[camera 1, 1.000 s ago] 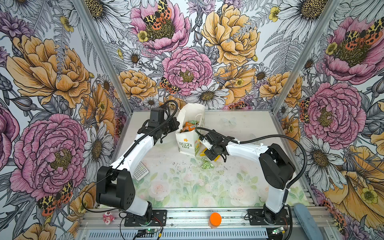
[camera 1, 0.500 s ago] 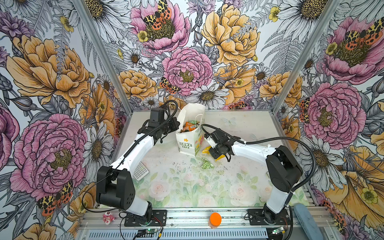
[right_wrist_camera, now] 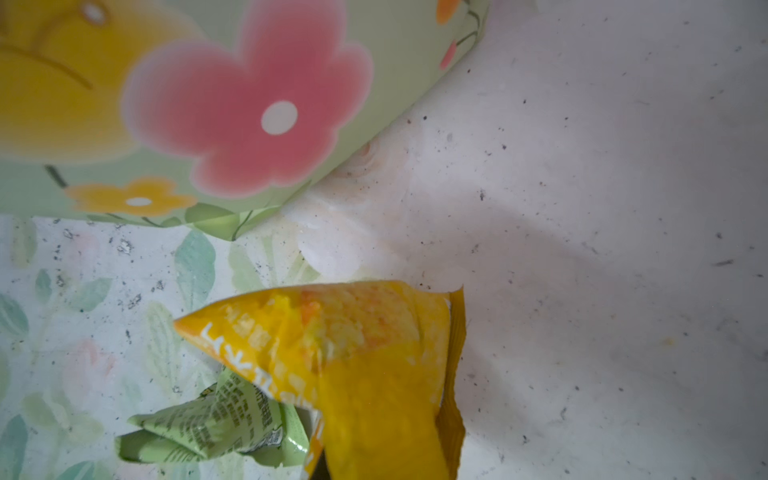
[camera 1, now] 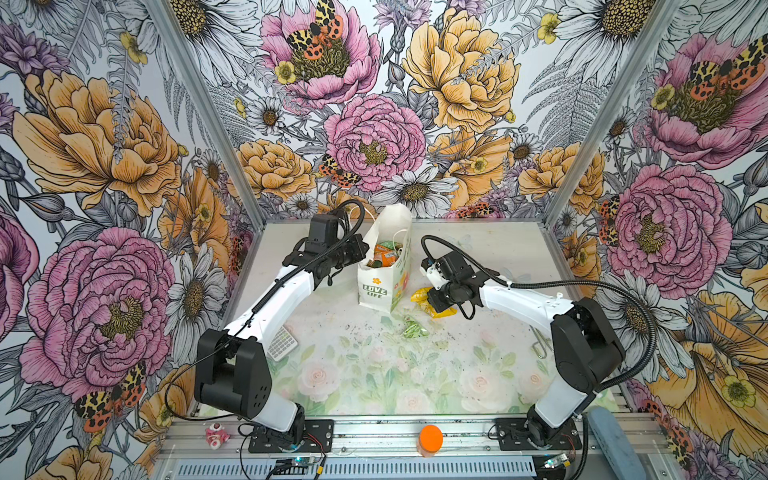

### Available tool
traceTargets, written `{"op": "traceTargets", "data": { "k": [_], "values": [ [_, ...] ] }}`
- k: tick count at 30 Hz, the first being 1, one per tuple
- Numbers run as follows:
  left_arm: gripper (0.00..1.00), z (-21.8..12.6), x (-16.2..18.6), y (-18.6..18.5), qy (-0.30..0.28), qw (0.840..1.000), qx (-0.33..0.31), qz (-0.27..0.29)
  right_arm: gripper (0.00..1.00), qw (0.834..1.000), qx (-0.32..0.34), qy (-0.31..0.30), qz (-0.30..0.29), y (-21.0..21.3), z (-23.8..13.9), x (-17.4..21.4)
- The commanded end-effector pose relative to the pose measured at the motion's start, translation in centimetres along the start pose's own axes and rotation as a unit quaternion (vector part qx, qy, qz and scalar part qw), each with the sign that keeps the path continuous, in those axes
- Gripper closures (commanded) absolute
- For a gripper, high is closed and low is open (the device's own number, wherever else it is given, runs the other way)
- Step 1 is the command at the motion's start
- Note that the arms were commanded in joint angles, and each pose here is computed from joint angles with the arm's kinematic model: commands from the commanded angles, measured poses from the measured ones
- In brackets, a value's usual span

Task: Place the snacks into the paper bag
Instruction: 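Close the right gripper on the yellow packet and lift it, then carry the yellow packet with the right gripper over the bag mouth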

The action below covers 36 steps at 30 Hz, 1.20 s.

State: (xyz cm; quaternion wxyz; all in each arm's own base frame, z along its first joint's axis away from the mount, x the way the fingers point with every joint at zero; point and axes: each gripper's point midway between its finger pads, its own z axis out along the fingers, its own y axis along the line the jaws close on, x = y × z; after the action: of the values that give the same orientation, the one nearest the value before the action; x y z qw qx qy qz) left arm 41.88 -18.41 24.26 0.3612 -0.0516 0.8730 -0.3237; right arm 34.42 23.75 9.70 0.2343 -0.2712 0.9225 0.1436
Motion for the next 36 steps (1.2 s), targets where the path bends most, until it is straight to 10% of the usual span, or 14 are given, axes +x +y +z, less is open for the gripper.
{"op": "traceTargets", "data": {
  "k": [1,23,36],
  "values": [
    [1.0,0.1,1.6,-0.6,0.031,0.999,-0.001,-0.009,1.0,0.998,-0.026,-0.048,0.015,0.7,-3.1,-2.1],
    [1.0,-0.4,1.6,-5.1,-0.002,0.993,0.071,-0.09,1.0,0.937,-0.115,-0.32,0.074,2.9,-24.7,-17.2],
    [1.0,-0.6,2.1,-7.0,0.005,0.992,0.097,-0.079,1.0,0.897,-0.172,-0.366,0.178,1.9,-21.0,-23.8]
  ]
}}
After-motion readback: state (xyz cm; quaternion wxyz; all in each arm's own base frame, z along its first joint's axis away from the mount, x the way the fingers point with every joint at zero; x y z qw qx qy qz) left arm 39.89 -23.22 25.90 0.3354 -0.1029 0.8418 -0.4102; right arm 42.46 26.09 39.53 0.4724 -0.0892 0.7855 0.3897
